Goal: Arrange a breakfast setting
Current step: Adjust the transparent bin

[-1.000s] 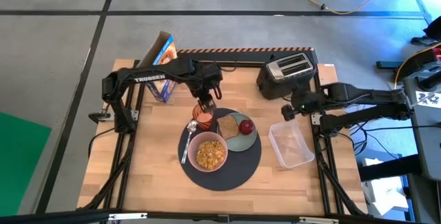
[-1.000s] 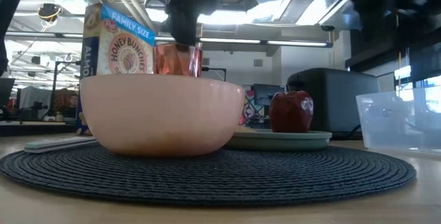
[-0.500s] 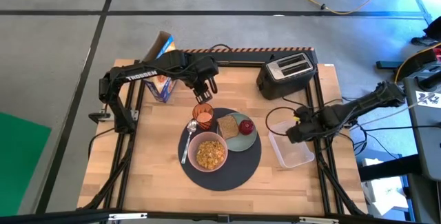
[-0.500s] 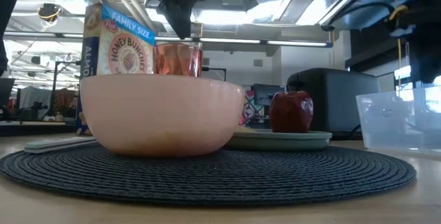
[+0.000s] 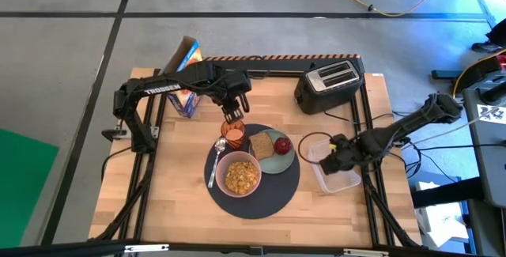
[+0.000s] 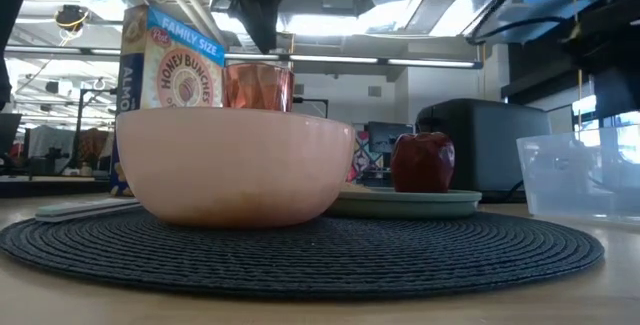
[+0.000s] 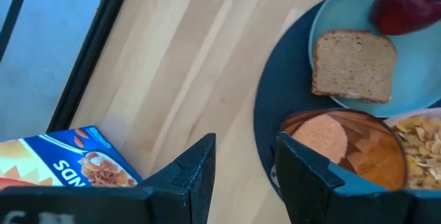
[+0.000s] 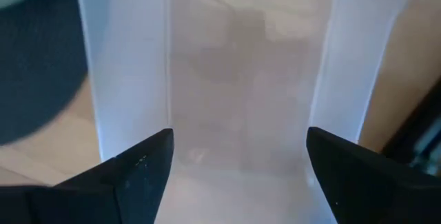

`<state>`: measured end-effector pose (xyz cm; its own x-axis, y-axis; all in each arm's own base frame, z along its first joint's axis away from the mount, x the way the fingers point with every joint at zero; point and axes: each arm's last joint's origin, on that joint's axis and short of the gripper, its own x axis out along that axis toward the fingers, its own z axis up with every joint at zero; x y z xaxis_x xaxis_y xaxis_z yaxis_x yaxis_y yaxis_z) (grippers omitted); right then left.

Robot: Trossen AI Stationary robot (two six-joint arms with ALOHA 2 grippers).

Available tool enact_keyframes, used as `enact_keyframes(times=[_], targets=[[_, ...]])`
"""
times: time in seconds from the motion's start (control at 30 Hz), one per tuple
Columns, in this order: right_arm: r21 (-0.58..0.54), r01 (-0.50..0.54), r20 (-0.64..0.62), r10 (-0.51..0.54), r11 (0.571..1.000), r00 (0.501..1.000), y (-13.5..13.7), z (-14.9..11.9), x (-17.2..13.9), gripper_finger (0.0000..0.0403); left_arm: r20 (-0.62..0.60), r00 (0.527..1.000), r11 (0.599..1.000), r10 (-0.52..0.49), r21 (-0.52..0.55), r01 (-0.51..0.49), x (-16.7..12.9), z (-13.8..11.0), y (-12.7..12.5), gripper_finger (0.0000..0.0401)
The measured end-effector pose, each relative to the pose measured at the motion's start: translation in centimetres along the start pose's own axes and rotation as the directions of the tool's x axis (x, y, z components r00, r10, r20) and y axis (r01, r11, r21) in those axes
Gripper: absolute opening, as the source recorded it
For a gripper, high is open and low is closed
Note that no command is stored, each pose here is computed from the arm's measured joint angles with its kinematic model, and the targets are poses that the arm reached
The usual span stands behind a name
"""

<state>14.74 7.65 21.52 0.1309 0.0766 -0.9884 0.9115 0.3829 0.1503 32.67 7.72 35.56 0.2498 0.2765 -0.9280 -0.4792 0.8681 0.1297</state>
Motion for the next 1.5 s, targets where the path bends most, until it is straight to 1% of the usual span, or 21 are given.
enact_keyframes(times=[0.13,0.27,0.43,0.5,0.6,0.7,0.8,0.87,0.97,1.13,1.17,1.2,1.23,1.33,1.43,1.5], targets=[[0.042,0.013,-0.027,-0.011,0.999,1.0,-0.1,-1.9,0.1,0.0318,0.001,1.0,1.0,-0.005,0.013,0.005,-0.1,-0.1,-0.4,0.0137],[0.112,0.023,-0.045,-0.019,0.993,0.999,-0.7,-4.0,0.1,0.0318,0.002,1.0,1.0,-0.005,0.019,0.005,-0.1,-0.1,-0.5,0.0137],[0.168,0.054,-0.055,-0.045,0.984,0.997,-1.4,-6.3,0.4,0.0318,0.033,0.999,0.999,-0.011,0.041,0.009,-0.1,0.2,-0.4,0.0137],[0.175,0.049,-0.098,-0.032,0.983,0.995,-1.3,-7.3,0.6,0.0318,0.049,0.999,0.999,-0.014,0.052,0.012,-0.1,0.4,-0.4,0.0137],[0.18,0.006,-0.176,0.027,0.984,0.984,-0.5,-8.8,0.9,0.0318,0.056,0.998,0.998,-0.016,0.055,0.013,-0.1,0.5,-0.4,0.0137],[0.169,-0.054,-0.262,0.098,0.984,0.96,0.6,-10.1,1.3,0.0318,0.061,0.998,0.998,-0.017,0.065,0.013,-0.1,0.5,-0.4,0.0137],[0.156,-0.09,-0.342,0.139,0.984,0.929,1.7,-11.4,2.0,0.0318,0.062,0.998,0.997,-0.017,0.078,0.013,-0.1,0.5,-0.4,0.0137],[0.148,-0.083,-0.377,0.134,0.985,0.917,2.1,-12.3,2.4,0.0318,0.062,0.998,0.997,-0.017,0.079,0.012,-0.1,0.5,-0.4,0.0137],[0.119,-0.036,-0.409,0.082,0.992,0.909,2.3,-13.3,2.8,0.0318,0.063,0.998,0.997,-0.018,0.079,0.013,-0.1,0.6,-0.4,0.0137],[0.098,0.041,-0.384,0.0,0.994,0.923,2.5,-13.9,2.7,0.0318,0.065,0.998,0.997,-0.018,0.081,0.012,-0.1,0.6,-0.4,0.0137],[0.093,0.065,-0.379,-0.025,0.993,0.925,2.4,-13.9,2.6,0.0318,0.066,0.998,0.996,-0.018,0.086,0.012,-0.1,0.6,-0.4,0.0137],[0.087,0.121,-0.378,-0.08,0.989,0.922,2.0,-13.7,2.6,0.0318,0.067,0.998,0.995,-0.018,0.095,0.012,-0.1,0.6,-0.4,0.0137],[0.089,0.141,-0.361,-0.1,0.986,0.927,1.7,-13.6,2.6,0.0318,0.069,0.997,0.995,-0.019,0.102,0.012,-0.1,0.6,-0.4,0.0137],[0.085,0.116,-0.309,-0.085,0.99,0.947,1.8,-13.4,2.3,0.0318,0.078,0.997,0.995,-0.021,0.104,0.012,-0.1,0.7,-0.5,0.0137],[0.081,0.056,-0.25,-0.034,0.995,0.968,2.1,-13.3,1.5,0.0318,0.082,0.996,0.994,-0.022,0.111,0.013,-0.1,0.7,-0.5,0.0137],[0.079,0.062,-0.2,-0.045,0.995,0.979,2.0,-13.1,1.2,0.0318,0.084,0.996,0.992,-0.021,0.126,0.01,0.0,0.8,-0.4,0.0137]])
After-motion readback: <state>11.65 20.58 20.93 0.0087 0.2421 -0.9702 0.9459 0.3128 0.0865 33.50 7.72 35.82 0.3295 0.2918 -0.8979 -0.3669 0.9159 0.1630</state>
